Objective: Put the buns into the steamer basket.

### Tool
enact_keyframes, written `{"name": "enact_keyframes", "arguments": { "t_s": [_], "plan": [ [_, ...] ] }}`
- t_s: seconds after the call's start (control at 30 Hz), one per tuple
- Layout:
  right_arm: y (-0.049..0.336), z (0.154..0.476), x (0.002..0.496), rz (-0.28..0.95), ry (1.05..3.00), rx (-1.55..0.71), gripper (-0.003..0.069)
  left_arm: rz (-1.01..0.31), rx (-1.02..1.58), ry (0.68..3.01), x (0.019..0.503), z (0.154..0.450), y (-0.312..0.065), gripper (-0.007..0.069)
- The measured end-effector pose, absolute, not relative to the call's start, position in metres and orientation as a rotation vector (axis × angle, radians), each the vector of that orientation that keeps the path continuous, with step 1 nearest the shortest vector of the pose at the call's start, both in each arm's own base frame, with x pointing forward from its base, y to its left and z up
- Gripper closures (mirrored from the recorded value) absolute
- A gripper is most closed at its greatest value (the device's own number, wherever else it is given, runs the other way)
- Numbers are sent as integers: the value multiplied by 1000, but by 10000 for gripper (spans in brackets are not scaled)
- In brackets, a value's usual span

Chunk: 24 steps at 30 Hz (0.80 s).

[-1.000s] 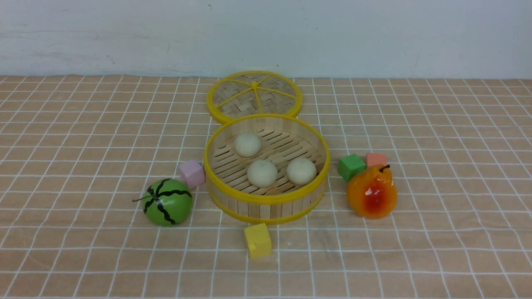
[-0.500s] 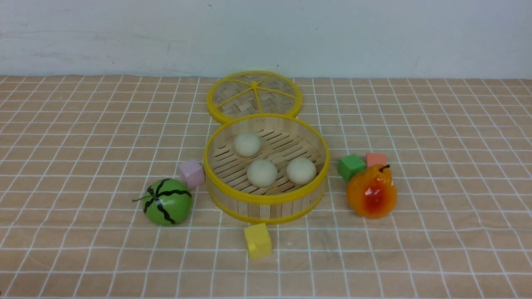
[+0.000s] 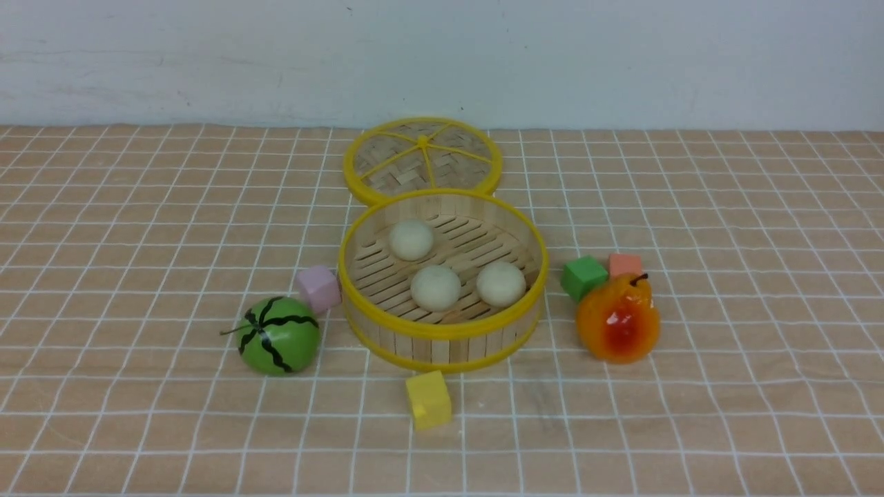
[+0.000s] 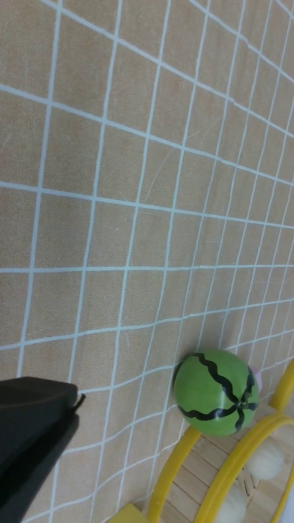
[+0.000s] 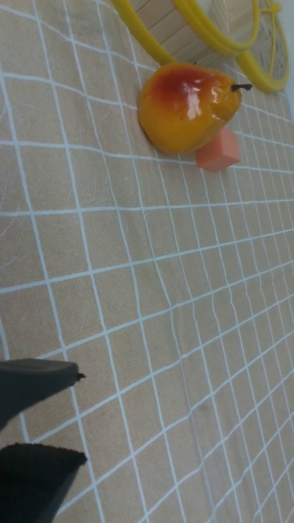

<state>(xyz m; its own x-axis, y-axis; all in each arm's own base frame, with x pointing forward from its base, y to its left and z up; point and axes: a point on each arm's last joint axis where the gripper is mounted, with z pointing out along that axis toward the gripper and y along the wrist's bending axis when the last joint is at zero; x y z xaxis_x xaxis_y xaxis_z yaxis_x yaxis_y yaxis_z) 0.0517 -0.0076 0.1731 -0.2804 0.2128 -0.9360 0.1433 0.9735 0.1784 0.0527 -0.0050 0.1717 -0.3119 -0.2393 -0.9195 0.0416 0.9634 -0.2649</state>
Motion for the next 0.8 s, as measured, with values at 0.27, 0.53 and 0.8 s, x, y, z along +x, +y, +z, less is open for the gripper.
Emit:
{"name": "enact_keyframes", "arguments": {
  "t_s": [0.27, 0.53, 0.8],
  "plan": [
    [-8, 173, 52, 69, 1862, 259, 418, -280, -143, 1870, 53, 172, -5, 629],
    [-8, 173, 52, 69, 1862, 259, 418, -282, -143, 1870, 53, 172, -5, 625],
    [-8, 173, 52, 69, 1862, 259, 418, -282, -143, 1870, 53, 172, -5, 624]
  ]
}}
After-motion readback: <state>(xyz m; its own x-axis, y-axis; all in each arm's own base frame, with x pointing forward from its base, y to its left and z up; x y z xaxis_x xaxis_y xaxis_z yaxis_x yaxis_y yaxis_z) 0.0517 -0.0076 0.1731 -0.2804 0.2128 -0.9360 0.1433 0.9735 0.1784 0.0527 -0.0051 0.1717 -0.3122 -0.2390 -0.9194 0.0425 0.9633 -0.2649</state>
